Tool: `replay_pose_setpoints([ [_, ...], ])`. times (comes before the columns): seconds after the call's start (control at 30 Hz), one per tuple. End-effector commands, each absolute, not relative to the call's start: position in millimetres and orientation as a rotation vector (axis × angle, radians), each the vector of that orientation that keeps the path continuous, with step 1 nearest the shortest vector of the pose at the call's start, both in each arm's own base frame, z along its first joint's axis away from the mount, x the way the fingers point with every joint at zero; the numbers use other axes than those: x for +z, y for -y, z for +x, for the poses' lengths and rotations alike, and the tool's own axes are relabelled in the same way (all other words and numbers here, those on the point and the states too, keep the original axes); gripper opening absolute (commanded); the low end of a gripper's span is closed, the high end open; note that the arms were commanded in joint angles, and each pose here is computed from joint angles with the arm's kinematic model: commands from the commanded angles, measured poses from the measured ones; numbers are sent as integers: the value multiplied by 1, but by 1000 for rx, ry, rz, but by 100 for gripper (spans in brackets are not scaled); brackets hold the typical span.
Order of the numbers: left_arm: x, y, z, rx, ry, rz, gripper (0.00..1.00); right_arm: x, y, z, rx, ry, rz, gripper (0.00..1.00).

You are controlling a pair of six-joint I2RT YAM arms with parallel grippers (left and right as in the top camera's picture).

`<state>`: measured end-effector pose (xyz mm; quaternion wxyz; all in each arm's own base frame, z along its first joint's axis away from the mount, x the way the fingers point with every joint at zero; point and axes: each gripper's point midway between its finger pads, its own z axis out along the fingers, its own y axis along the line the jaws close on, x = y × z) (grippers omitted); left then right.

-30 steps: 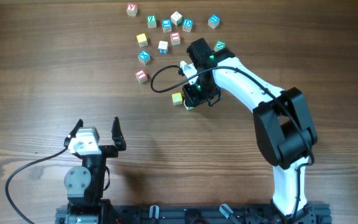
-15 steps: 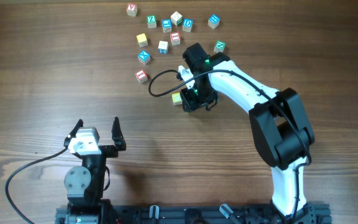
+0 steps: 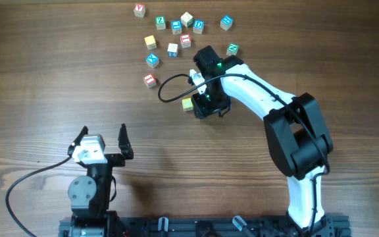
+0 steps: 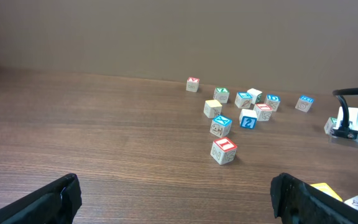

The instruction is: Form a circle

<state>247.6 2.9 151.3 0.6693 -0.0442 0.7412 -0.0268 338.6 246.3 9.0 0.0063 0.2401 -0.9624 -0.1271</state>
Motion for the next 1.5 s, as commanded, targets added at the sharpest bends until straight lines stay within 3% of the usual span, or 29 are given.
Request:
replay_pose_setpoints([
  [0.0,149,-4,248,-43,-1676,-92,100,12,-248,346,-365,3022,751,56],
  [0.23,149,-4,248,-43,-1676,-92,100,39,-257,364,-404,3086,782,58],
  [0.43,149,-4,248,-43,-1676,-92,100,40,-240,389,-384,3175,665,51],
  [0.53,149,-4,248,-43,-1675,-92,100,40,-223,400,-385,3204,507,32],
  [0.6,149,-4,248,-43,-1676,-92,100,39,-213,400,-374,3197,444,8],
  [0.63,149,-4,248,-43,-1675,-92,100,34,-208,396,-366,3179,427,4],
  [0.93,149,-4,248,-43,-1675,-92,100,20,-218,367,-454,3074,430,4],
  [1.47,149,-4,248,-43,-1675,-92,100,22,-236,356,-502,3040,481,4],
])
